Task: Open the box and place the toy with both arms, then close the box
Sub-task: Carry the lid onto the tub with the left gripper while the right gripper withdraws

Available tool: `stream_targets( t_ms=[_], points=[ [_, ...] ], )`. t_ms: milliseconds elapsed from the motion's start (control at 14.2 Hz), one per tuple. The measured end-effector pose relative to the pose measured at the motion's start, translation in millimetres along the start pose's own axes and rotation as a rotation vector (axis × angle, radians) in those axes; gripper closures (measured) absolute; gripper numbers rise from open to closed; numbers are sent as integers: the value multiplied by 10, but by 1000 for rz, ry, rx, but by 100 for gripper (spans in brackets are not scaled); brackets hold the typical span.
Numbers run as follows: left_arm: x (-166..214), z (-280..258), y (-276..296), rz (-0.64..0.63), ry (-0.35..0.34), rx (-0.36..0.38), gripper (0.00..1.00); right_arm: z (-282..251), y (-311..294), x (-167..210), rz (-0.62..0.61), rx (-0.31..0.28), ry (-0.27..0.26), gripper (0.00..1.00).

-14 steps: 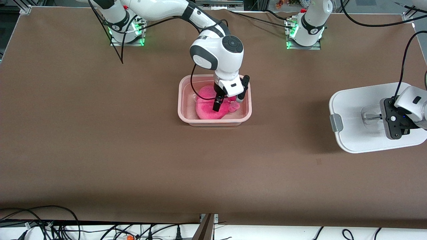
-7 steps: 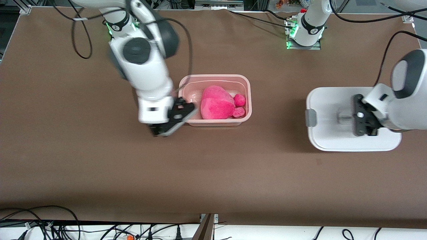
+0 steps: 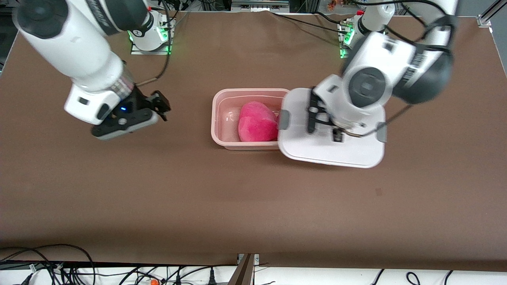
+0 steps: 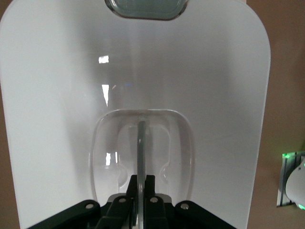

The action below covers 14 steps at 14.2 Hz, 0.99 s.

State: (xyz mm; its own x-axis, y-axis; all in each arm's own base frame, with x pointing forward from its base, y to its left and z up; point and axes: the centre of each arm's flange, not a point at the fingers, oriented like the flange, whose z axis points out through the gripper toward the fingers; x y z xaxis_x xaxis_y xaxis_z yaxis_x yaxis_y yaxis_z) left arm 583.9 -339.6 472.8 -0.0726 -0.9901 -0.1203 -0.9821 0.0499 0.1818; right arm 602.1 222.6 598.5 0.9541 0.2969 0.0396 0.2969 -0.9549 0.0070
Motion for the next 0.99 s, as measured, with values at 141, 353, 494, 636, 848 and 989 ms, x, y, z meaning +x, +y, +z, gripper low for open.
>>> stream_targets(
  t_ms=[141, 353, 494, 636, 848, 989],
  points=[
    [590, 64, 202, -20, 10, 43, 93, -123, 461, -259, 81, -3, -19, 0],
    [1165, 278, 360, -34, 57, 84, 93, -256, 932, -729, 172, -17, -39, 0],
    [1460, 429, 496, -67, 60, 89, 93, -257, 1099, -942, 207, -18, -52, 0],
    [1675, 602, 599, -71, 57, 87, 93, -190, 1226, -1008, 232, -17, -65, 0],
    [1942, 922, 688, -83, 66, 95, 93, -124, 1273, -992, 239, -17, -69, 0],
    [2119, 1076, 778, -96, 67, 95, 93, -135, 1285, -991, 241, -18, -65, 0]
  ],
)
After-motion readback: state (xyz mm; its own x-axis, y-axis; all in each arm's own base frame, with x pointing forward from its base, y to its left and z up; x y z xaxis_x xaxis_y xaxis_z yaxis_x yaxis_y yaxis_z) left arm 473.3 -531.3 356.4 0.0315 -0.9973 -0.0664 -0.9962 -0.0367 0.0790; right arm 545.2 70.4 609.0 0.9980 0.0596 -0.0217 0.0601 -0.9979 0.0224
